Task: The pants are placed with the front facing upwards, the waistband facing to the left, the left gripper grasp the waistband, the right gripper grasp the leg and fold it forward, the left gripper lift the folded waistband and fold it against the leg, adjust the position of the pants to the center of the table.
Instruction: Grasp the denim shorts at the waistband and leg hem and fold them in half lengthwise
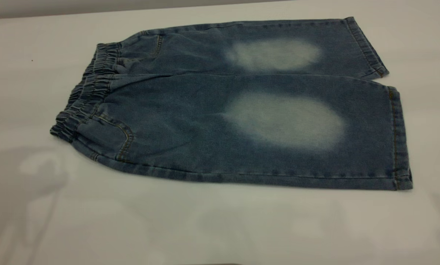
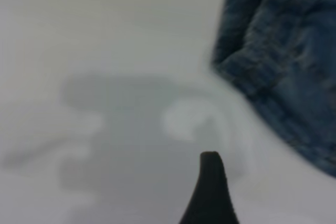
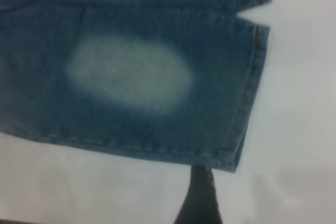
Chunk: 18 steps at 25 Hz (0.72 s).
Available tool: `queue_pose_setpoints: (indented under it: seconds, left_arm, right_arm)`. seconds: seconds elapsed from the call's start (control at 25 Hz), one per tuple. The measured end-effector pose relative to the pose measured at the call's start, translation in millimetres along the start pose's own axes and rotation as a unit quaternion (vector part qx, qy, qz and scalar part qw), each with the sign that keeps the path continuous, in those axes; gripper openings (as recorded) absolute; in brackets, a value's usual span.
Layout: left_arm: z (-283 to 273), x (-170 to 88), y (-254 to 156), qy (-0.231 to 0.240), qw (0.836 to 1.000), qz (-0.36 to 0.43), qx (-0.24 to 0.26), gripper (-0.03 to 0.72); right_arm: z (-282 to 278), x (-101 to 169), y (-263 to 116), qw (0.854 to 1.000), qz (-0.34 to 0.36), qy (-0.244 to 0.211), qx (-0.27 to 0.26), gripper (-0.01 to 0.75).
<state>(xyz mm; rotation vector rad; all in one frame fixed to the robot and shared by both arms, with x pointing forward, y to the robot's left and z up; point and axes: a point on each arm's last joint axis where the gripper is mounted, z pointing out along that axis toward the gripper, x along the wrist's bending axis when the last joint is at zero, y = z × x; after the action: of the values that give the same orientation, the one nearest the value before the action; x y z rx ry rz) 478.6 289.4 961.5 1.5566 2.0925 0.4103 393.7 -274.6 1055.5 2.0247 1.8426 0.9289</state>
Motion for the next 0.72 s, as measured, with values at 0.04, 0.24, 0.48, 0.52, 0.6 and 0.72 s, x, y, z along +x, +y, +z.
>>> queue_pose_setpoints:
  seconds: [0.04,0.24,0.48,0.52,0.6,0.72]
  left_arm:
    - [10.2,0.4,0.3,0.005,1.0,0.003,0.012,0.517]
    - [44.8,-4.3,17.5,0.012,0.999,0.024,0.032,0.517]
    - [80.0,-7.3,30.7,0.018,0.997,0.053,0.049,0.517]
    - [84.9,-7.7,32.5,0.018,0.997,0.055,0.052,0.517]
    - [95.8,-6.7,30.8,0.022,0.996,0.057,0.064,0.517]
    - [107.6,-5.1,27.6,0.026,0.995,0.058,0.076,0.517]
  right_arm:
    - [4.9,-0.5,1.5,1.0,0.002,0.0,0.007,0.512]
    - [27.2,-1.3,7.5,0.999,0.003,0.011,0.034,0.512]
    - [43.0,0.7,12.3,0.999,-0.001,0.034,0.042,0.512]
    - [45.2,1.1,12.7,0.998,-0.001,0.039,0.044,0.512]
    - [48.3,1.6,13.4,0.998,-0.003,0.045,0.046,0.512]
    - [49.8,2.4,14.5,0.998,-0.006,0.05,0.043,0.512]
